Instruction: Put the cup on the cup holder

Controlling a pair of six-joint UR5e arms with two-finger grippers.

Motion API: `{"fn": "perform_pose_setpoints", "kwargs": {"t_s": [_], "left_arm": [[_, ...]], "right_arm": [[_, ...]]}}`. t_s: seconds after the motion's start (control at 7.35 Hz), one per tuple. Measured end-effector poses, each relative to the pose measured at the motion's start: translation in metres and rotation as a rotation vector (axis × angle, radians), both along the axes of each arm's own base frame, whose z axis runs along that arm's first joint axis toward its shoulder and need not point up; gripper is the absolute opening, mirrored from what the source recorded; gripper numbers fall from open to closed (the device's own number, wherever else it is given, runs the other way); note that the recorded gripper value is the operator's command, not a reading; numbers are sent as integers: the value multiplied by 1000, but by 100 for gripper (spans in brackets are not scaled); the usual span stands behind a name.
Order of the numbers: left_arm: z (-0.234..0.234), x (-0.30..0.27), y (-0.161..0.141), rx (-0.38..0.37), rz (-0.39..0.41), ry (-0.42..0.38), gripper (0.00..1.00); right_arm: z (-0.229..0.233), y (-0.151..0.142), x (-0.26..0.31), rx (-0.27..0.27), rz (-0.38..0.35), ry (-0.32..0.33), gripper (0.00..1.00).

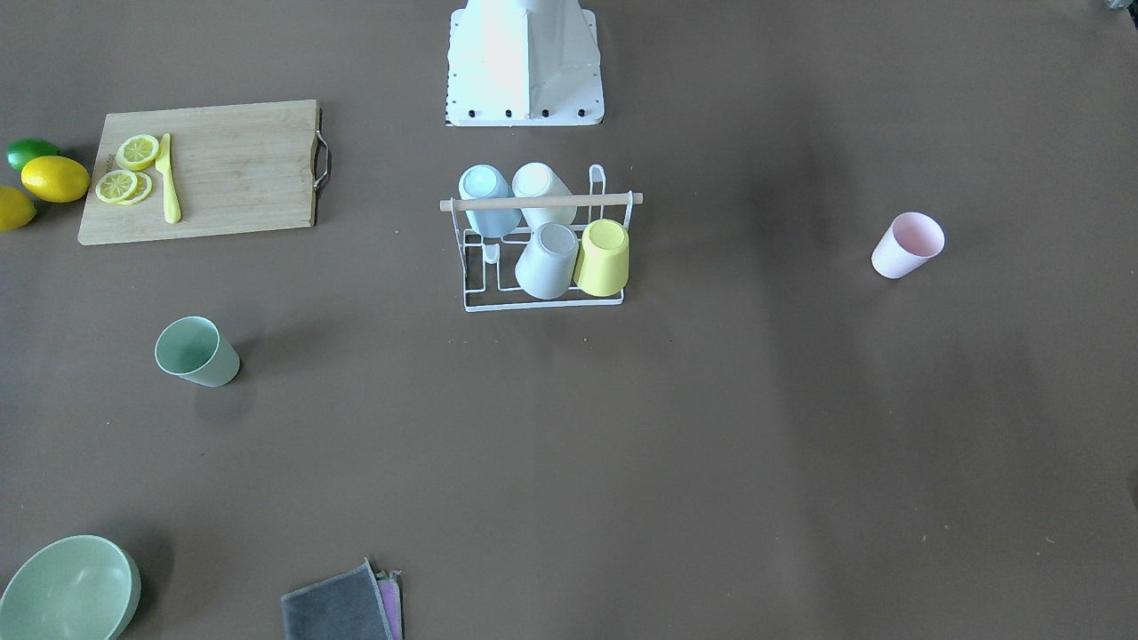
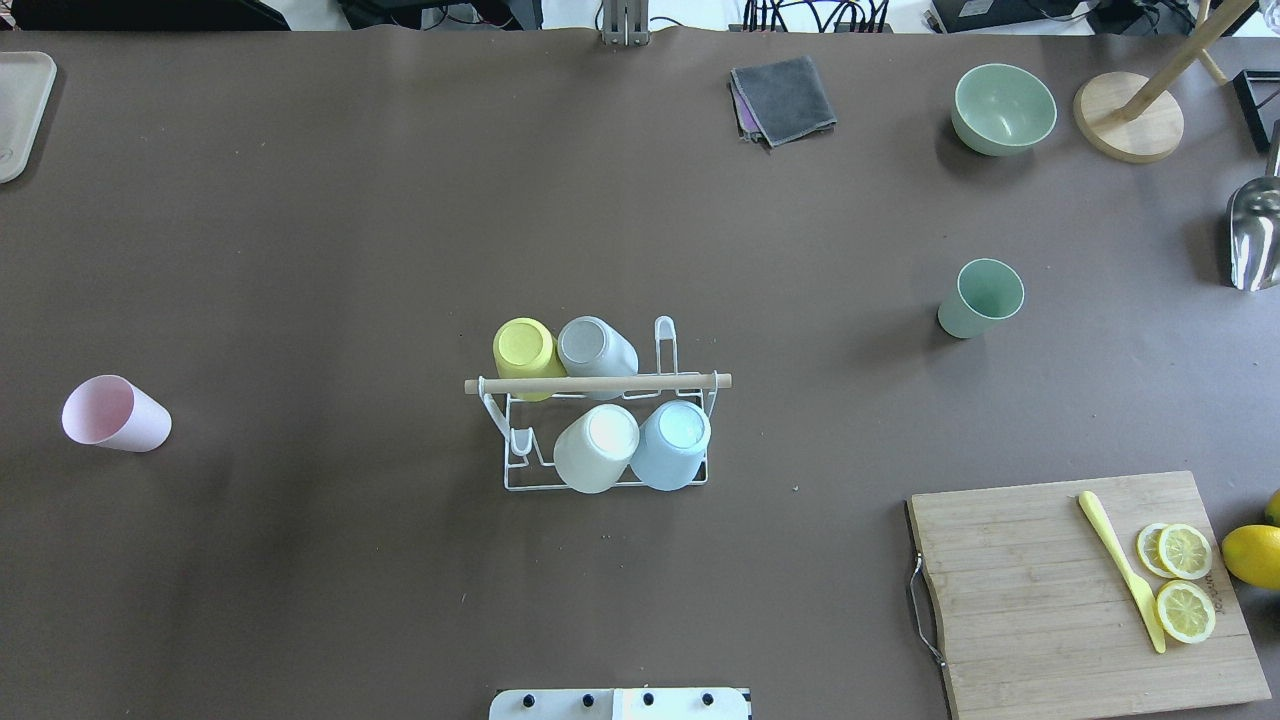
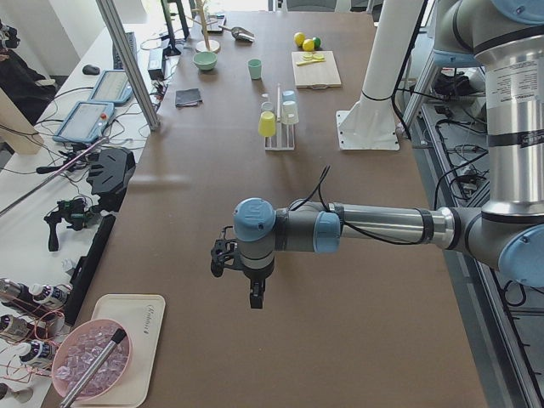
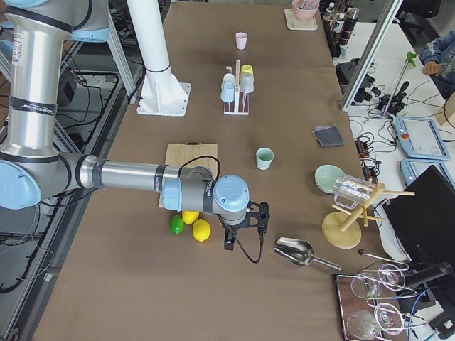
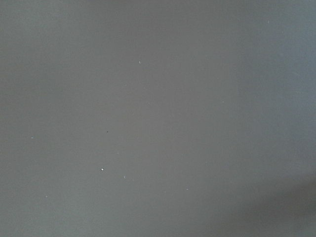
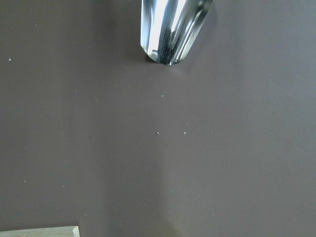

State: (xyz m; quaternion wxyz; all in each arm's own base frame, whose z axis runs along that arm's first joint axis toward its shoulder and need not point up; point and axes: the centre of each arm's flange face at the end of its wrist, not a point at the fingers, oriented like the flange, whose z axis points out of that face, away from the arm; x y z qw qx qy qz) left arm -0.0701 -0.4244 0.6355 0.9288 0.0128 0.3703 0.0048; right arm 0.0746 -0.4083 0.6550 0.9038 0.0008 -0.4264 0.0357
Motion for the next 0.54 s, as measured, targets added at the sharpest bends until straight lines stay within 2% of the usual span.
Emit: {"fn": "perform_pose_setpoints", "kwargs": {"t_s": [0.27,0.54], "left_arm": [[0,0,0,0,0,0,99],[0,0,0,0,0,0,99]], "right_arm": [[1,3,1,49,2,16,100],[10,4,2,59,-4,41,100]]}}
